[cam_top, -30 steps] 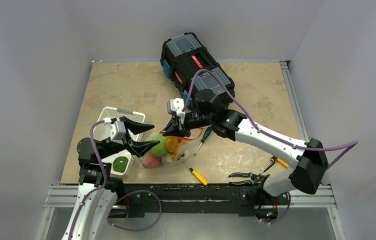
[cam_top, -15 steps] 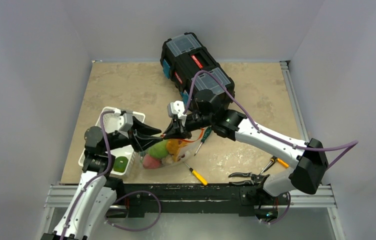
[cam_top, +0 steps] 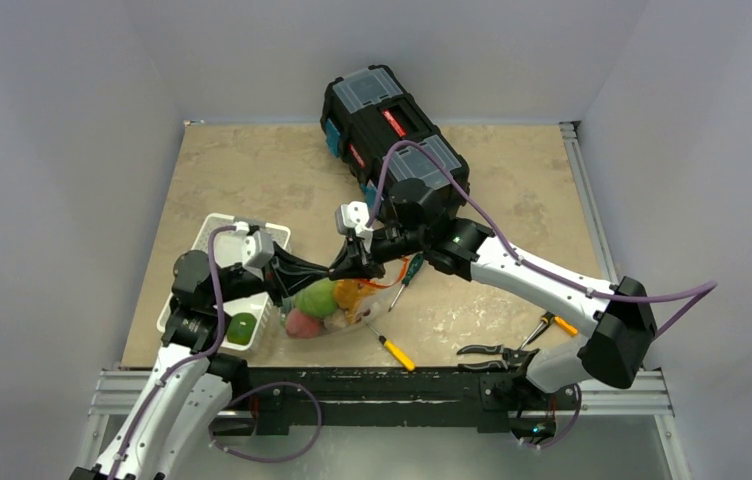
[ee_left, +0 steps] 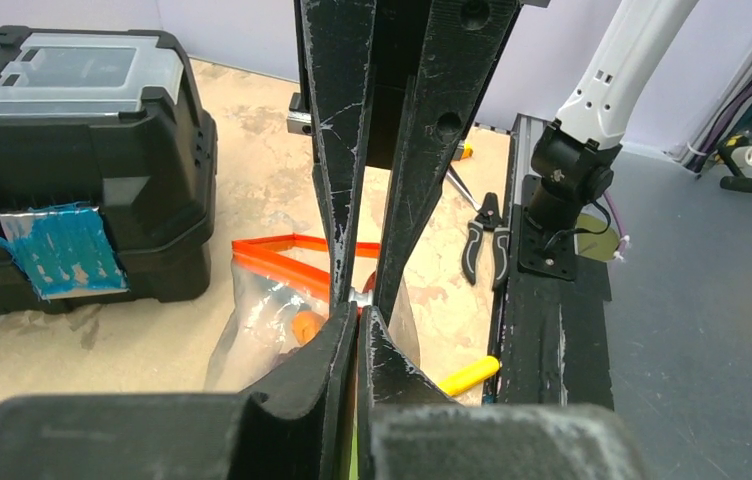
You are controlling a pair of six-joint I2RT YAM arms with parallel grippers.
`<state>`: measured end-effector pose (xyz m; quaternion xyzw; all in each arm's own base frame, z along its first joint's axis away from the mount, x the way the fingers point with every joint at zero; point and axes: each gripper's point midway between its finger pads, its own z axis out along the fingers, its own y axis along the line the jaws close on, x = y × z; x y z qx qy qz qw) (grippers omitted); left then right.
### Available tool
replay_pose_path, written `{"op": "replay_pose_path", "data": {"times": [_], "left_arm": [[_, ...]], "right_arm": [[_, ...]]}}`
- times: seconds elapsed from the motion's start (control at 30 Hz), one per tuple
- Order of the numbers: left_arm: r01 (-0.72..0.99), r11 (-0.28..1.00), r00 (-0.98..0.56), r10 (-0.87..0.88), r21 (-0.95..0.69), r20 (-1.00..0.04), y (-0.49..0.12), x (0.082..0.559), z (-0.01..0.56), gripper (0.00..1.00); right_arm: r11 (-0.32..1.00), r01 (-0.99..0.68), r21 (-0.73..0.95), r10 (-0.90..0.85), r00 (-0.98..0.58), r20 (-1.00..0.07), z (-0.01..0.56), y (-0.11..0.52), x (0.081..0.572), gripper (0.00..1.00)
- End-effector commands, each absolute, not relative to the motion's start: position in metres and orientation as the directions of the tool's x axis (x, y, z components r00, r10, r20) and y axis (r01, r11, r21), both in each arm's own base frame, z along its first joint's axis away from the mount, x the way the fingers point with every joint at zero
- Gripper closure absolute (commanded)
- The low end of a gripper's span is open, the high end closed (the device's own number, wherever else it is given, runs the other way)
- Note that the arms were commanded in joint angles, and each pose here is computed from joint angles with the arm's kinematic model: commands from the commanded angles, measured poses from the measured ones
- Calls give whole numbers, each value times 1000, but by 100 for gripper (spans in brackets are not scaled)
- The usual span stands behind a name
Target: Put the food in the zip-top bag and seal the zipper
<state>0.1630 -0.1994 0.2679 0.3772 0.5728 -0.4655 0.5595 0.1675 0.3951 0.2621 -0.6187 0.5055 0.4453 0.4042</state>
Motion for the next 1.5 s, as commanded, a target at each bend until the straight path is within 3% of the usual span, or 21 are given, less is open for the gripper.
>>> {"op": "replay_pose_path", "data": {"times": [0.0, 0.07, 0.23, 0.33, 0.5, 0.73, 0.87, 1.0, 1.1, 1.2, 1.4, 1.47], "left_arm": [[961, 272, -27, -63, -43, -998, -202, 158, 278, 100], [952, 303, -23, -43, -35, -999, -200, 159, 273, 100], [925, 378, -14, -42, -29, -999, -193, 164, 270, 88], [925, 379, -5, -53, -25, -999, -193, 163, 272, 100], [919, 395, 8, -47, -11, -999, -191, 164, 276, 100], [840, 543, 84, -126, 2, -988, -172, 169, 298, 100], [861, 506, 88, -263, -59, -961, -176, 163, 323, 100], [883, 457, 31, -287, -109, -957, -183, 163, 329, 99], [912, 372, -37, -351, -176, -936, -193, 163, 333, 61], [907, 348, -47, -475, -236, -879, -189, 165, 346, 47], [922, 272, -64, -597, -276, -800, -187, 163, 343, 47], [930, 249, -67, -609, -270, -791, -188, 162, 338, 56]], "right_arm": [[-122, -988, -96, -206, 120, -971, 288, 404, 174, 100], [-106, -991, -88, -187, 107, -976, 294, 405, 175, 100], [-63, -997, -49, -136, 57, -989, 305, 407, 177, 100], [-49, -999, -23, -111, 28, -993, 309, 409, 177, 100], [-34, -999, -11, -117, 15, -993, 307, 409, 179, 100], [36, -996, -84, -191, 76, -979, 289, 393, 191, 100], [16, -998, -68, -204, 63, -977, 285, 393, 187, 100], [-21, -998, -57, -176, 59, -983, 294, 394, 179, 100], [-41, -998, -48, -117, 52, -992, 311, 396, 173, 100], [-42, -999, -9, -57, 12, -998, 324, 398, 169, 100], [-28, -996, 87, 29, -88, -996, 335, 400, 166, 100], [-47, -994, 94, 41, -96, -995, 338, 400, 162, 100]]}}
